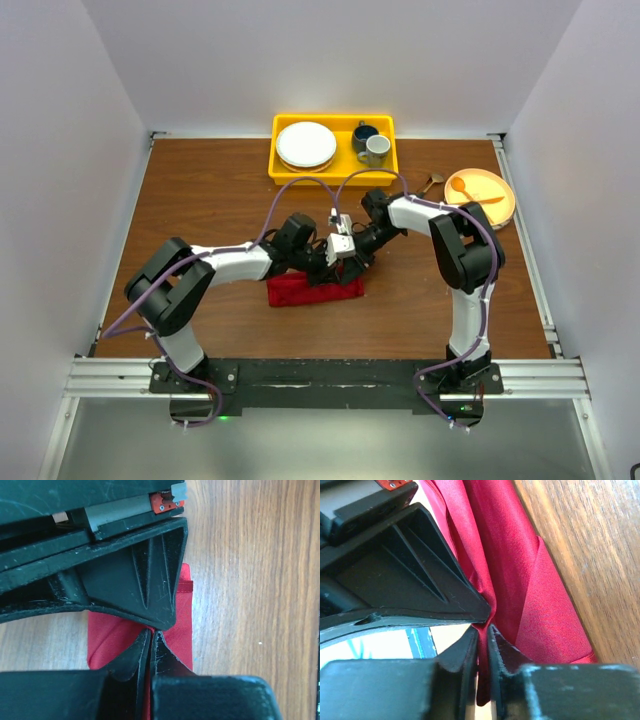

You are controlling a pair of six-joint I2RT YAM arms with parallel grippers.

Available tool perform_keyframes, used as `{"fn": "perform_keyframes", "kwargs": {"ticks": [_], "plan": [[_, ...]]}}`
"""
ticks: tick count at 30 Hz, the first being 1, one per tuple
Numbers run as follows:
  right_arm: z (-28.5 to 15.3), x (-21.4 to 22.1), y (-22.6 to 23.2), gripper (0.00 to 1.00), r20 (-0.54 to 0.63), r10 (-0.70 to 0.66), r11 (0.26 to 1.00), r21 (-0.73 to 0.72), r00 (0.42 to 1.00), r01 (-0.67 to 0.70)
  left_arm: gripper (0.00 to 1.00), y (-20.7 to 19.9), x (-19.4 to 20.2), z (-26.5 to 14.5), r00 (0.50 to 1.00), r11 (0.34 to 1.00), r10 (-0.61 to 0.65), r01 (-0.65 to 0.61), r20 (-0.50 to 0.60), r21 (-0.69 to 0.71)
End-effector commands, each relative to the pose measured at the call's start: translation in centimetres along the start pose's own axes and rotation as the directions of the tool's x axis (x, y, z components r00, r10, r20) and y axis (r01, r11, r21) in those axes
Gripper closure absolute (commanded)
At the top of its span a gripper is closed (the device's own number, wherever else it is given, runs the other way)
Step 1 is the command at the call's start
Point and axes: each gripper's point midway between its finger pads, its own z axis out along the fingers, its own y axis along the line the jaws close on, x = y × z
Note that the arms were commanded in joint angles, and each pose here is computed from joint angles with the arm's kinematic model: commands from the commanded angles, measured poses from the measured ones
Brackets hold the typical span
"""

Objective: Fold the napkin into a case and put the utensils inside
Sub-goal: Pick up the top corner of the smaller rectangle folded napkin from the center of the board, then stuff the top corner of the smaller-rectangle-folded napkin into the folded napkin.

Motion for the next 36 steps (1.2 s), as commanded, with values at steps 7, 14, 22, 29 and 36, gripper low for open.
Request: {"fn": "perform_keyframes", "kwargs": {"ticks": [7,14,22,29,36], "plan": [[-3.6,-4.0,2.6,0.61,0.129,-0.031,1.0,-0.003,0.991,0.031,1.0,-0.1,0.5,-0.5,0.992,0.991,-0.129,0.129,0.015,0.02],[-5.2,-6.8,1.9,0.8,0.248,-0.006,0.993,0.112,0.969,-0.023,1.0,-0.2,0.4,-0.7,0.991,0.991,-0.131,0.131,0.027,0.017],[-4.6,-6.0,0.9,0.88,0.217,0.029,0.972,0.22,0.976,-0.078,1.0,-0.6,0.5,-0.9,0.984,0.984,-0.176,0.176,0.03,0.009],[-3.6,-5.0,0.6,0.86,0.183,0.046,0.962,0.258,0.982,-0.093,1.0,-0.9,1.2,-1.4,0.974,0.975,-0.221,0.222,0.041,-0.022],[-2.0,-3.7,0.8,1.0,0.128,0.029,0.937,0.342,0.991,-0.072,1.0,-0.9,1.2,-1.6,0.976,0.976,-0.21,0.213,0.065,-0.05]]}}
